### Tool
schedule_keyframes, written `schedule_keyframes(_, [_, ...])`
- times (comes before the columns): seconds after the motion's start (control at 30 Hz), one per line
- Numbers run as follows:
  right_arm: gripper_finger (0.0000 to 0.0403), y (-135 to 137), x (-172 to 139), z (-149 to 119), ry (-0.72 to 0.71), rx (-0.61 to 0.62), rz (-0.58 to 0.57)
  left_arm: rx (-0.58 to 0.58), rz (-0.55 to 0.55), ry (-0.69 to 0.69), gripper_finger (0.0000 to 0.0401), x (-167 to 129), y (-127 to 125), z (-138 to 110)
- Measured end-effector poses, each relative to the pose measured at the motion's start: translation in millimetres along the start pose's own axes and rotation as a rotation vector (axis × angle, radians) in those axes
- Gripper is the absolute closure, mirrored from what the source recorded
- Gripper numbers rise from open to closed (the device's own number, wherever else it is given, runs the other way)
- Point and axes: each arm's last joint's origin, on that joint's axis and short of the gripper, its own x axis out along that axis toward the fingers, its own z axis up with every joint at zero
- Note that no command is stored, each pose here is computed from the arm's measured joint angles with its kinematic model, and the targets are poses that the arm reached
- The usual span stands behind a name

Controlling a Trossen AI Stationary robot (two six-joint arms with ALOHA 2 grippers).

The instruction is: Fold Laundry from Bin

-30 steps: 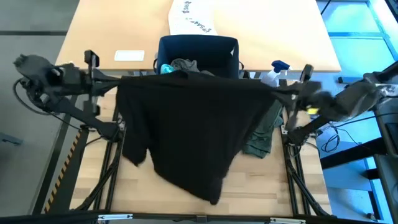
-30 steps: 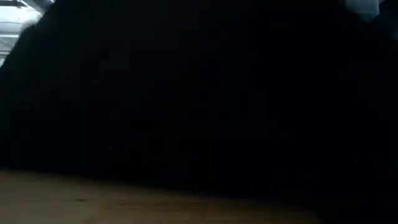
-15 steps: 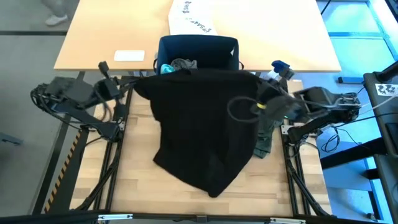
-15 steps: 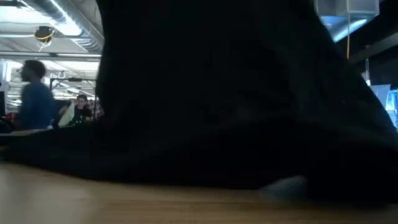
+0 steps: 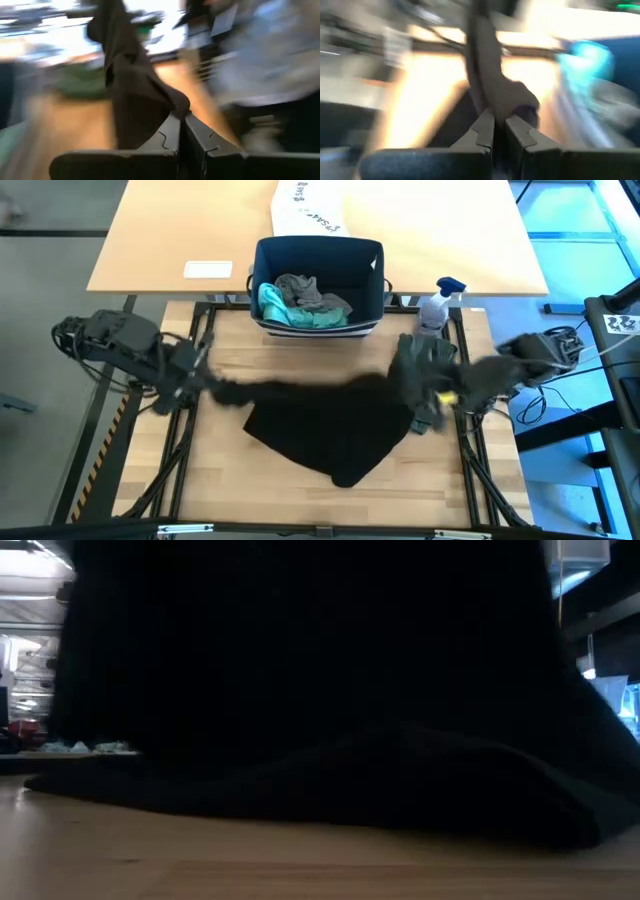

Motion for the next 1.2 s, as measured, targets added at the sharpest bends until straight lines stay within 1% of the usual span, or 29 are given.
schedule_keyframes(0.07, [0.0382, 15.5, -13.1, 11.0, -0.097, 0.024, 0.169, 0.019, -0.152, -0.094, 0.0399, 0.6, -7.7, 10.1])
schedule_keyframes(0.13, [0.0382, 25.9, -32.1, 23.8, -0.215, -0.006, 0.280, 0.094, -0.240, -0.220, 0.0399, -3.9, -14.0, 22.5])
schedule_keyframes(0.17, [0.0382, 29.0, -43.2, 30.1, -0.279, -0.030, 0.312, 0.147, -0.256, -0.291, 0.0399, -9.5, -16.3, 30.1])
schedule_keyframes(0.2, [0.0382, 30.0, -54.4, 36.2, -0.343, -0.055, 0.318, 0.204, -0.255, -0.357, 0.0399, -16.5, -17.9, 37.6])
schedule_keyframes(0.23, [0.0382, 29.3, -65.3, 41.6, -0.401, -0.078, 0.298, 0.254, -0.231, -0.414, 0.0399, -24.5, -18.5, 44.6])
schedule_keyframes(0.3, [0.0382, 23.1, -84.4, 48.7, -0.473, -0.105, 0.196, 0.321, -0.123, -0.497, 0.0399, -41.5, -17.2, 56.4])
schedule_keyframes(0.4, [0.0382, 8.5, -101.6, 53.2, -0.496, -0.094, -0.039, 0.336, 0.092, -0.568, 0.0399, -64.3, -12.7, 69.3])
schedule_keyframes(0.47, [0.0382, -0.1, -105.0, 50.4, -0.459, -0.087, -0.201, 0.309, 0.234, -0.581, 0.0399, -74.3, -8.9, 71.8])
schedule_keyframes(0.5, [0.0382, -4.6, -104.1, 47.0, -0.425, -0.093, -0.281, 0.296, 0.310, -0.566, 0.0399, -77.5, -6.5, 70.0])
schedule_keyframes(0.57, [0.0382, -11.8, -96.0, 37.0, -0.338, -0.091, -0.400, 0.270, 0.449, -0.490, 0.0399, -77.7, -1.6, 62.6])
schedule_keyframes(0.63, [0.0382, -17.3, -81.1, 22.2, -0.228, -0.071, -0.466, 0.239, 0.563, -0.345, 0.0399, -71.8, 3.5, 47.5])
schedule_keyframes(0.7, [0.0382, -21.2, -60.1, 3.7, -0.098, -0.047, -0.524, 0.196, 0.641, -0.178, 0.0399, -59.7, 8.2, 26.1])
schedule_keyframes(0.8, [0.0382, -24.5, -19.0, -29.6, 0.087, -0.040, -0.665, 0.128, 0.721, 0.038, 0.0399, -30.0, 14.1, -10.7])
schedule_keyframes(0.9, [0.0382, -24.2, 26.2, -69.4, 0.233, -0.092, -0.768, 0.094, 0.766, 0.200, 0.0399, 6.6, 19.0, -50.9])
schedule_keyframes(1.0, [0.0382, -25.5, 68.2, -111.9, 0.329, -0.150, -0.832, 0.046, 0.815, 0.291, 0.0399, 38.1, 24.0, -91.4])
schedule_keyframes(1.07, [0.0382, -27.6, 91.7, -140.1, 0.355, -0.159, -0.860, 0.032, 0.896, 0.323, 0.0399, 59.2, 29.1, -117.7])
schedule_keyframes(1.13, [0.0382, -31.7, 109.8, -166.2, 0.370, -0.157, -0.885, 0.022, 0.968, 0.348, 0.0399, 77.3, 35.0, -144.6])
schedule_keyframes(1.2, [0.0382, -36.2, 123.6, -189.7, 0.381, -0.155, -0.901, -0.003, 1.012, 0.347, 0.0399, 89.6, 40.4, -167.3])
